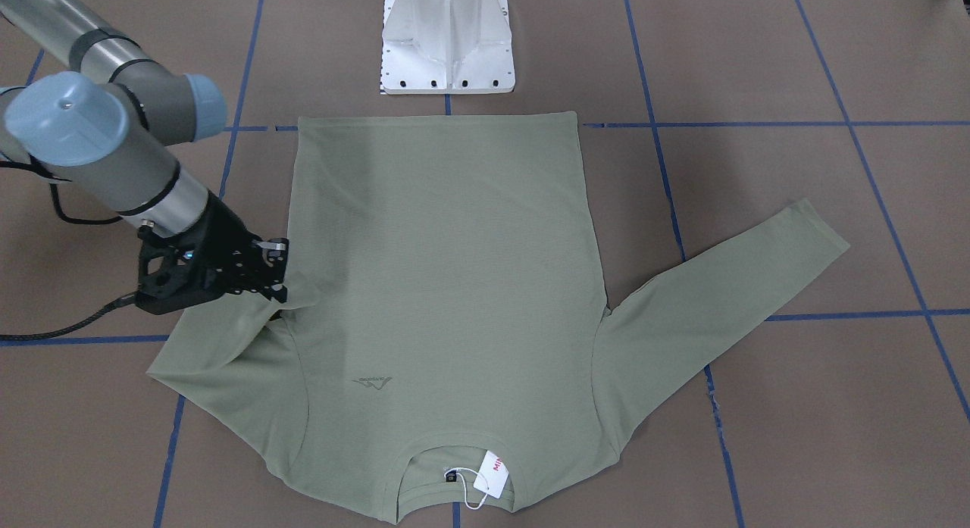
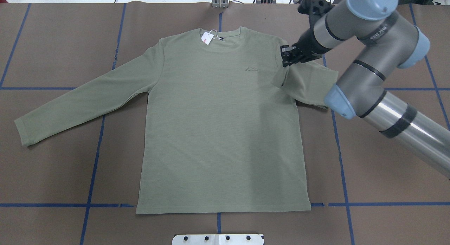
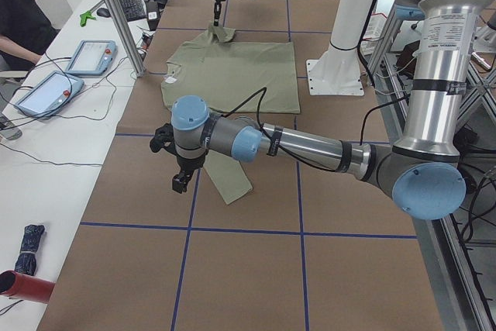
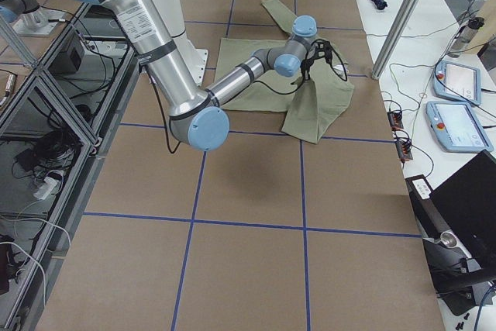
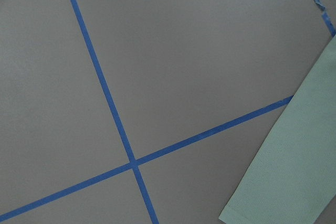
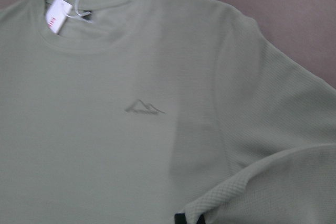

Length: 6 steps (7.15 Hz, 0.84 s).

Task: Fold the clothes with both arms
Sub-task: 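Lift the sleeve with the right gripper and carry it across the shirt body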

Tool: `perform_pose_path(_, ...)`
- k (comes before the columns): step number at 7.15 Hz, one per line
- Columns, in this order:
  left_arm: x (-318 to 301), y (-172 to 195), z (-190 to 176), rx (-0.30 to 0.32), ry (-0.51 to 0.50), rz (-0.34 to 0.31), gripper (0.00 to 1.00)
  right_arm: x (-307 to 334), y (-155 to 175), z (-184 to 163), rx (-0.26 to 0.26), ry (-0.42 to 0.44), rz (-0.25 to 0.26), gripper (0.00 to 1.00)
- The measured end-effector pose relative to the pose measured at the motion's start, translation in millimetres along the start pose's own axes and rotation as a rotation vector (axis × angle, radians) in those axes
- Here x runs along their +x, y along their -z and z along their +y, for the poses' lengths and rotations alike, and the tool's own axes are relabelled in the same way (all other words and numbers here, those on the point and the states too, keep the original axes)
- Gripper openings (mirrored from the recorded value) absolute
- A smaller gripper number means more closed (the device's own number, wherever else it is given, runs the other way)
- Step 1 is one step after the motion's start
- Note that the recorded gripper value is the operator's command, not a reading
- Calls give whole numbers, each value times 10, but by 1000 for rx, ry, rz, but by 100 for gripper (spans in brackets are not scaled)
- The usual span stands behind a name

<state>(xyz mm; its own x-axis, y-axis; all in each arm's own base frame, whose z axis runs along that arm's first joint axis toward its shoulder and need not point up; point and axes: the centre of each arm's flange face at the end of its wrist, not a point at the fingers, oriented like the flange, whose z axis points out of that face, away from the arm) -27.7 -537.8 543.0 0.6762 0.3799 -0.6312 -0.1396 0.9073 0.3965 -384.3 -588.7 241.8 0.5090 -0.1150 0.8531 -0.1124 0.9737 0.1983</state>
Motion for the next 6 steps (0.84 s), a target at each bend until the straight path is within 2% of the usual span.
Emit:
perform_pose_path(3, -8, -6, -3, -1, 2, -1, 100, -1390, -19, -737, 37, 15, 1, 0)
perform_pose_path(4, -9, -6, -3, -1, 2, -1, 100, -1913, -77, -860, 42, 28, 5, 0)
perform_pose_path(6, -18, -16, 2, -4, 4, -1, 100, -2740, -261, -607, 44, 75, -5, 0)
